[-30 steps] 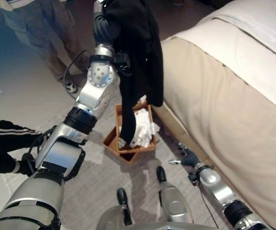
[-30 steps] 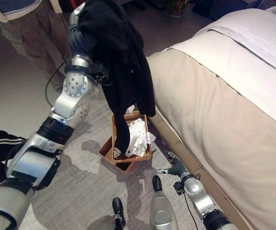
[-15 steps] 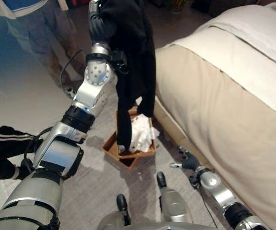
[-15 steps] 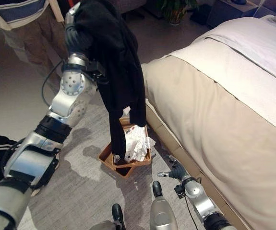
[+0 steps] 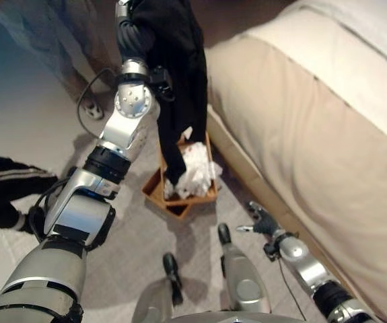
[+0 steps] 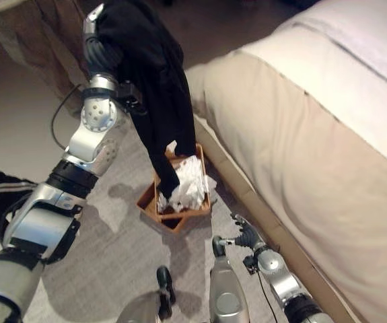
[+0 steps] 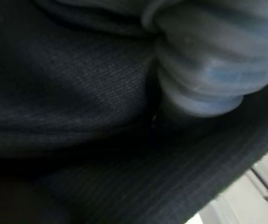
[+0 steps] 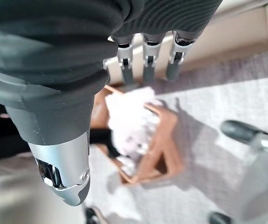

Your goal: Pick up clothes into the bucket

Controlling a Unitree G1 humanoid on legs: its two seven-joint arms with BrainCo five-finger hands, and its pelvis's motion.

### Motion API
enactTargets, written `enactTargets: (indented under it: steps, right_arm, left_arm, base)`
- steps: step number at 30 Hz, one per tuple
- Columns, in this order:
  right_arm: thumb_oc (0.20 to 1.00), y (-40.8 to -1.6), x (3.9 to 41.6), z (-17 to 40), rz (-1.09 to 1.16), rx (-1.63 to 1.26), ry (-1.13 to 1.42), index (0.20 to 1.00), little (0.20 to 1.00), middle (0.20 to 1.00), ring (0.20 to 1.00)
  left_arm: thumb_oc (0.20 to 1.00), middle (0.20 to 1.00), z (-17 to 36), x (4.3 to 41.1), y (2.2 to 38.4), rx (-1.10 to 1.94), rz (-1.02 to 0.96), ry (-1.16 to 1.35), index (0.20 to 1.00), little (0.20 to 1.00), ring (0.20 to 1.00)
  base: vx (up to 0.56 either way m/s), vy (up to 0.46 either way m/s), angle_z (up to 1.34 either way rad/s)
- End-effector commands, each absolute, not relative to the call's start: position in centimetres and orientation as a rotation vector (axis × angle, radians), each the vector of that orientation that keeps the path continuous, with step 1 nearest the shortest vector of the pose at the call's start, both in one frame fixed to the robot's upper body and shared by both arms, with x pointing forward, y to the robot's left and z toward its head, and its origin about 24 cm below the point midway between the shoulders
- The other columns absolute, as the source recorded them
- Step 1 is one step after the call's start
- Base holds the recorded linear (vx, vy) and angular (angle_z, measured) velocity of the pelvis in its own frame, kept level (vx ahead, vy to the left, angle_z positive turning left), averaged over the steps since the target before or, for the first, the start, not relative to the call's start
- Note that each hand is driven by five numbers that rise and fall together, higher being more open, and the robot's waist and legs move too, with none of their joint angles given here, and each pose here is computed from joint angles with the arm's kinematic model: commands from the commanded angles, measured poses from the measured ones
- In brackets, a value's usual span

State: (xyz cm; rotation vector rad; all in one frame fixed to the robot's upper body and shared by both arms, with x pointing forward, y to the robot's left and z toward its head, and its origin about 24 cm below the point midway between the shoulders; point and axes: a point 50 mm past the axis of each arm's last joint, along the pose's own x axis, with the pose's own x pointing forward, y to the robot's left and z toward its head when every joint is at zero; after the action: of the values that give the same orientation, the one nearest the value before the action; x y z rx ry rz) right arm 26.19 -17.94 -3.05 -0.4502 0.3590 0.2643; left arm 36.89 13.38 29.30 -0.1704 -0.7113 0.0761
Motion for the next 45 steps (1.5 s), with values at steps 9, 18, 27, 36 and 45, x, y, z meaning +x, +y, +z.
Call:
enactTargets:
  steps: [9,18,27,36,45]
  right_arm:
    - [1.000,-14.4,29.0,1.2,0.310,-0.416,0.107,1.000,1.000,1.000,1.000]
    - [1.000,-13.0,30.8,4.4,0.311,-0.408,-0.037,1.000,1.000,1.000,1.000]
    - [1.000,-12.2,31.0,5.7,0.327,-0.398,-0.099,1.000,1.000,1.000,1.000]
    - [1.000,-11.6,31.1,6.6,0.344,-0.405,-0.143,1.000,1.000,1.000,1.000]
    - [1.000,-11.5,31.0,6.9,0.368,-0.441,-0.166,1.000,1.000,1.000,1.000]
  left_arm:
    - [0.200,0.200,32.3,36.2,17.0,-0.238,0.200,-0.848,0.200,0.200,0.200]
    - [0.200,0.200,33.9,36.3,18.7,-0.213,0.284,-0.868,0.200,0.200,0.200]
    - [0.200,0.200,32.3,37.4,20.8,-0.203,0.368,-0.769,0.200,0.200,0.200]
    - [0.200,0.200,29.3,38.6,23.6,-0.119,0.463,-0.615,0.200,0.200,0.200]
    - [0.200,0.200,24.7,39.9,23.6,0.005,0.477,-0.420,0.200,0.200,0.200]
  base:
    - [-0.06,-0.043,-0.06]
    - [-0.01,-0.033,-0.10]
    - [-0.01,-0.007,-0.02]
    - [0.00,0.006,-0.02]
    - [-0.01,0.030,-0.06]
